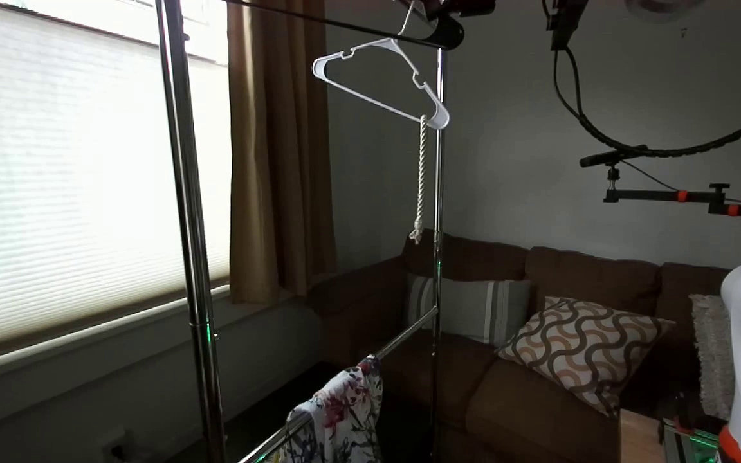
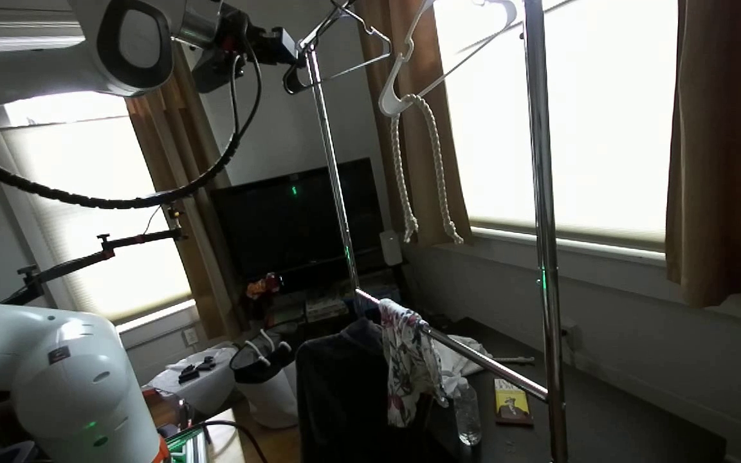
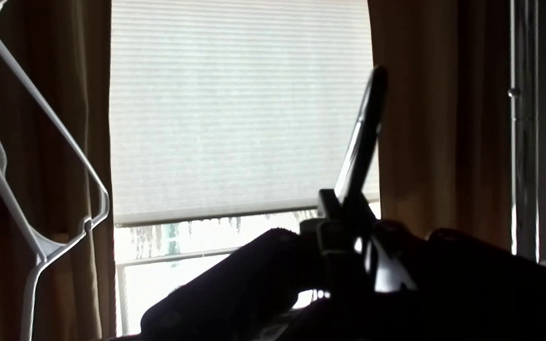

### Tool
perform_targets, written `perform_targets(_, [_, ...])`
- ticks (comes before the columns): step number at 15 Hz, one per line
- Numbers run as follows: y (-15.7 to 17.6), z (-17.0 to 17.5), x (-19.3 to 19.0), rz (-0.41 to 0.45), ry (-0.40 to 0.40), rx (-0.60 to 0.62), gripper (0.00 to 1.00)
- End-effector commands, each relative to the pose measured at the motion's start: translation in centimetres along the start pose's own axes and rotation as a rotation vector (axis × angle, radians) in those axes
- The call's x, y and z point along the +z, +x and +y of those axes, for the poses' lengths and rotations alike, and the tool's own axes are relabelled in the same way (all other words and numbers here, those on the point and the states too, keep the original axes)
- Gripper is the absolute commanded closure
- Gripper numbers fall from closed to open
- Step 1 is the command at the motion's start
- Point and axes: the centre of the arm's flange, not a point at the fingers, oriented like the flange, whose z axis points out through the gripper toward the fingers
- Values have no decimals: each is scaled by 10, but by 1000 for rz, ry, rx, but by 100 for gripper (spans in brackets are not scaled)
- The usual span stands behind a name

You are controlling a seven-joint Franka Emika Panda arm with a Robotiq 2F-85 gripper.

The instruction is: Pick up the black coat hanger from the top rail and hang it on the bottom rail

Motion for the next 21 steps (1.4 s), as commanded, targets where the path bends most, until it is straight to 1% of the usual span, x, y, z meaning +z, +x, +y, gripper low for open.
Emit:
perform_targets(1, [-25,2,-26,75,34,34,98])
perform_targets(2, [-37,3,-23,19,12,-6,98])
perform_targets(3, [-47,6,-18,-17,-23,-33,98])
perform_targets(4, [-61,11,-12,-85,-51,-65,98])
perform_targets(5, [-79,19,-5,-127,-92,-79,98])
perform_targets(9, [-137,59,14,-308,-233,-105,98])
perform_targets(12, [-179,84,19,-435,-352,-120,98])
perform_targets(14, [-197,93,21,-529,-420,-129,98])
perform_targets(15, [-201,93,21,-595,-428,-135,98])
perform_targets(16, [-206,93,19,-645,-380,-135,98])
perform_targets(18, [-217,98,13,-746,-433,-126,98])
perform_targets(19, [-218,98,10,-758,-423,-93,98])
perform_targets(20, [-212,97,11,-747,-403,-53,98])
perform_targets(21, [-215,101,23,-741,-404,-88,92])
